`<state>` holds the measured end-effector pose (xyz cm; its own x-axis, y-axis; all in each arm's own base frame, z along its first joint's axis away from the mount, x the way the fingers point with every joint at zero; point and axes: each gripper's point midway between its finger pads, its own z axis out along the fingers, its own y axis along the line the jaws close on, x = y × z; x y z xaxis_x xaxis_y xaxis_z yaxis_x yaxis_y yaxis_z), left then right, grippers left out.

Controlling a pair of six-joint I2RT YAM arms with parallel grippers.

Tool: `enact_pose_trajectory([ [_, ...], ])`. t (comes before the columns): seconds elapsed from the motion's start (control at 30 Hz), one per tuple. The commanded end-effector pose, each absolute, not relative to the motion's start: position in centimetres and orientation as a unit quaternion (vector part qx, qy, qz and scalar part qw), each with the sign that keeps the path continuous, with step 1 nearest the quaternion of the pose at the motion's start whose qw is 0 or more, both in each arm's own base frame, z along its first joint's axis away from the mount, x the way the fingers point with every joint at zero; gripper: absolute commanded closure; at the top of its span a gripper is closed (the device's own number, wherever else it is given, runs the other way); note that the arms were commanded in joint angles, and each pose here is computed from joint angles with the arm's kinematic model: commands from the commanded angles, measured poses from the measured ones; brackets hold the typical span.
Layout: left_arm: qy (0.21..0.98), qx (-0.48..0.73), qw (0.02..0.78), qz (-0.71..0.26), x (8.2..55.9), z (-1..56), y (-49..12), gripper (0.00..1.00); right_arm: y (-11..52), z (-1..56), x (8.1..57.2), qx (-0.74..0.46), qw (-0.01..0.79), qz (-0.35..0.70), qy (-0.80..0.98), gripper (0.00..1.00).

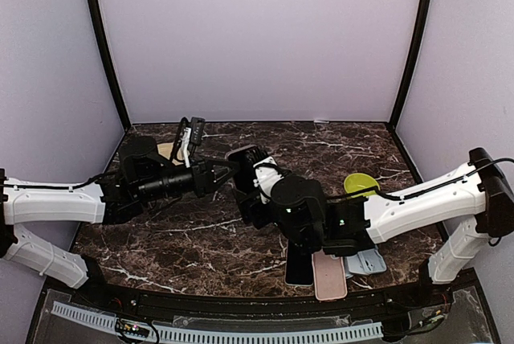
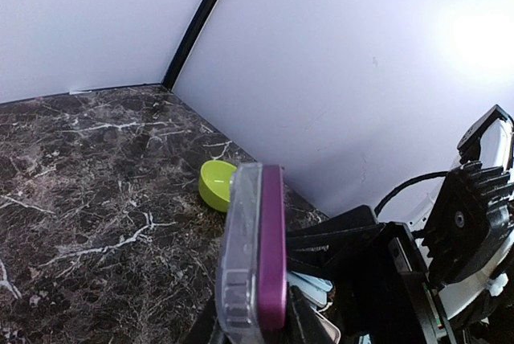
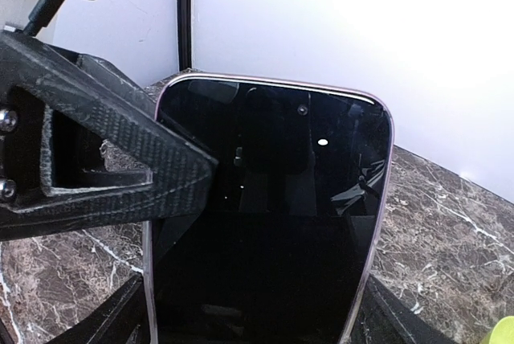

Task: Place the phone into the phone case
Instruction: Pass from the right arm to the left

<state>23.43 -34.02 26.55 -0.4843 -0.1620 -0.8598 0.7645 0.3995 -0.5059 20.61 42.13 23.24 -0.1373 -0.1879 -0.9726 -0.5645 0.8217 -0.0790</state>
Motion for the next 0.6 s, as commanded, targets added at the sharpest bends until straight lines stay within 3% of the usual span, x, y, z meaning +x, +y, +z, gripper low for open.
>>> enact_pose_trajectory([
  [0.0, 0.684, 0.225, 0.475, -0.506, 23.4, 27.8, -34.4, 0.78, 42.5, 28.0, 20.2, -0.217, 0.637, 0.200, 0.712, 0.60],
  [0.17, 0.683, 0.230, 0.473, -0.506, 23.3, 27.7, -34.7, 0.93, 42.7, 28.1, 20.0, -0.226, 0.636, 0.204, 0.709, 0.61],
  [0.2, 0.683, 0.231, 0.472, -0.507, 23.2, 27.7, -34.8, 0.98, 42.7, 28.1, 19.9, -0.228, 0.636, 0.205, 0.708, 0.59],
  [0.27, 0.680, 0.233, 0.473, -0.509, 23.0, 27.8, -34.7, 1.00, 42.8, 28.1, 19.7, -0.235, 0.633, 0.210, 0.707, 0.54],
  [0.33, 0.677, 0.238, 0.475, -0.509, 22.8, 27.9, -34.7, 1.00, 42.7, 28.2, 19.4, -0.244, 0.628, 0.217, 0.707, 0.43],
  [0.47, 0.660, 0.263, 0.492, -0.502, 21.9, 29.0, -34.1, 1.00, 42.0, 27.8, 18.5, -0.275, 0.607, 0.223, 0.712, 0.12],
  [0.57, 0.642, 0.289, 0.503, -0.502, 21.0, 29.9, -33.8, 1.00, 41.5, 27.3, 17.2, -0.325, 0.570, 0.240, 0.715, 0.02],
])
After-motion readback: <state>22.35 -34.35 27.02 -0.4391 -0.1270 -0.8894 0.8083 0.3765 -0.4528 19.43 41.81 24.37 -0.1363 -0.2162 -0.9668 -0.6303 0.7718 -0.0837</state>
